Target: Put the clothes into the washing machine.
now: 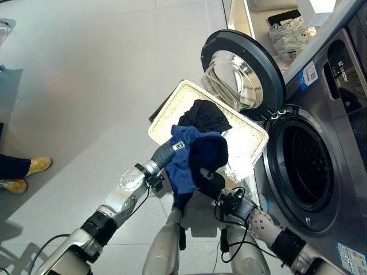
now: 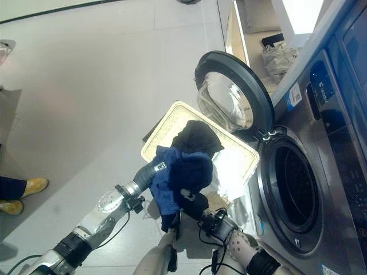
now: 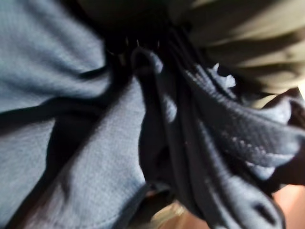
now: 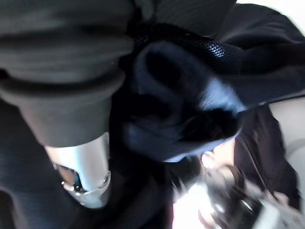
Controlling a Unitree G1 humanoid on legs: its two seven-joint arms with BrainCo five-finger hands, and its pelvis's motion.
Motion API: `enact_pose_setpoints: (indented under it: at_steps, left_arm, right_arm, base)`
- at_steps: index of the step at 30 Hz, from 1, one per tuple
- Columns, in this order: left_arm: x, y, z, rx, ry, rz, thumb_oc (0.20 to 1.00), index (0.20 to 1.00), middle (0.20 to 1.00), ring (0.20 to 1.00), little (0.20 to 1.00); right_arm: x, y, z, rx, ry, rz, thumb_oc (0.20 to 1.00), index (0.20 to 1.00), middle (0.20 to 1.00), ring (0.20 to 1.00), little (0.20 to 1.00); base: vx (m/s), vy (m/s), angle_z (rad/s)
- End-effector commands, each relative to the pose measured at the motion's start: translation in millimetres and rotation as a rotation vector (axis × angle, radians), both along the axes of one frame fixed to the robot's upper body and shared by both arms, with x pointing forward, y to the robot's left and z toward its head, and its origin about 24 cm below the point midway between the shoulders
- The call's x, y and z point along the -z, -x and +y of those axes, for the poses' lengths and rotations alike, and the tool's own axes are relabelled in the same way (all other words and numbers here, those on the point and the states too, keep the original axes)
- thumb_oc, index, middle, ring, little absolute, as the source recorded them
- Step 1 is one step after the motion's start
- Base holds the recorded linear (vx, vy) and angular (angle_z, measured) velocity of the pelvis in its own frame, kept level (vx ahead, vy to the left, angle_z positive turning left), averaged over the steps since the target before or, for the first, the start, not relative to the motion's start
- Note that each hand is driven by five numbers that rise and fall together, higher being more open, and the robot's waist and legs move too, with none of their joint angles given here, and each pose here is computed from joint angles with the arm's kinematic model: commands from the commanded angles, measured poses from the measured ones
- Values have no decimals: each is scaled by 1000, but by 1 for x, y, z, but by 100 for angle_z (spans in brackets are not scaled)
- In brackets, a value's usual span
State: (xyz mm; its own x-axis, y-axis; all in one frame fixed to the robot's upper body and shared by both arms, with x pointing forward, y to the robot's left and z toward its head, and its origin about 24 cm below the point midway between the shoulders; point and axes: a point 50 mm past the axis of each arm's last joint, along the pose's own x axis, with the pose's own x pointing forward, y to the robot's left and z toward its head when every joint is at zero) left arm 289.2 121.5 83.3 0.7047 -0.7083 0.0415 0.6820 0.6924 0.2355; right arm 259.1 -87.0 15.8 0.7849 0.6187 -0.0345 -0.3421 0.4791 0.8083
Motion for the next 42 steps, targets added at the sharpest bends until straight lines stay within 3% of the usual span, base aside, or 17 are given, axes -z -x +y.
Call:
enact_pose_setpoints:
  at_steps: [1, 10, 11, 12, 13, 19, 20, 21, 22, 23, 31, 35, 40, 42]
  left_arm:
    - [0, 7, -7, 64, -66, -43, 200, 200, 200, 200, 200]
    - [23, 8, 2, 24, -374, -68, 200, 200, 200, 200, 200]
    - [26, 7, 5, 1, -409, -69, 200, 200, 200, 200, 200]
    - [26, 7, 5, 1, -409, -69, 200, 200, 200, 200, 200]
    - [30, 5, 9, -50, -453, -90, 200, 200, 200, 200, 200]
    - [35, -3, 23, -203, -608, -198, 200, 200, 200, 200, 200]
    - [33, -6, 27, -247, -629, -231, 282, 282, 282, 282, 282]
    - [33, -7, 28, -257, -632, -237, 282, 282, 282, 282, 282]
    - [31, -10, 31, -310, -645, -274, 884, 884, 884, 884, 884]
    - [29, -13, 32, -349, -648, -300, 1000, 1000, 1000, 1000, 1000]
    - [21, -26, 29, -497, -588, -385, 1000, 1000, 1000, 1000, 1000]
    - [5, -36, 25, -561, -470, -414, 1000, 1000, 1000, 1000, 1000]
    - [-4, -41, 20, -576, -339, -363, 1000, 1000, 1000, 1000, 1000]
    - [-4, -42, 16, -593, -240, -294, 1000, 1000, 1000, 1000, 1000]
  right_arm:
    - [-32, -8, 13, 59, -140, -92, 1000, 1000, 1000, 1000, 1000]
    - [-23, -12, -3, 200, -118, -62, 1000, 1000, 1000, 1000, 1000]
    - [-24, -13, -5, 211, -103, -72, 743, 743, 743, 743, 743]
    - [-24, -13, -5, 211, -103, -72, 743, 743, 743, 743, 743]
    - [-23, -13, -5, 214, -75, -82, 200, 200, 200, 200, 200]
    - [-18, -14, -6, 196, -2, -80, 200, 200, 200, 200, 200]
    - [-14, -13, -4, 170, 37, -59, 200, 200, 200, 200, 200]
    - [-13, -13, -4, 162, 45, -57, 200, 200, 200, 200, 200]
    - [-10, -13, -4, 143, 77, -45, 200, 200, 200, 200, 200]
    - [-7, -12, -2, 107, 113, -36, 200, 200, 200, 200, 200]
    - [12, 0, 11, -187, 236, 20, 200, 200, 200, 200, 200]
    - [17, 4, 13, -367, 291, 47, 200, 200, 200, 200, 200]
    - [16, 8, 18, -447, 244, 70, 200, 200, 200, 200, 200]
    - [14, 14, 26, -504, 142, 112, 200, 200, 200, 200, 200]
  base:
    - [19, 19, -6]
    - [16, 7, -1]
    - [0, 0, 0]
    - [40, 2, -1]
    - [0, 0, 0]
    - [30, -15, -5]
    - [18, -32, -3]
    - [28, -56, -2]
    - [21, -68, -2]
    - [26, -88, -2]
    - [19, -75, -2]
    - [28, -85, -2]
    - [8, -58, -2]
    - [-3, -73, -1]
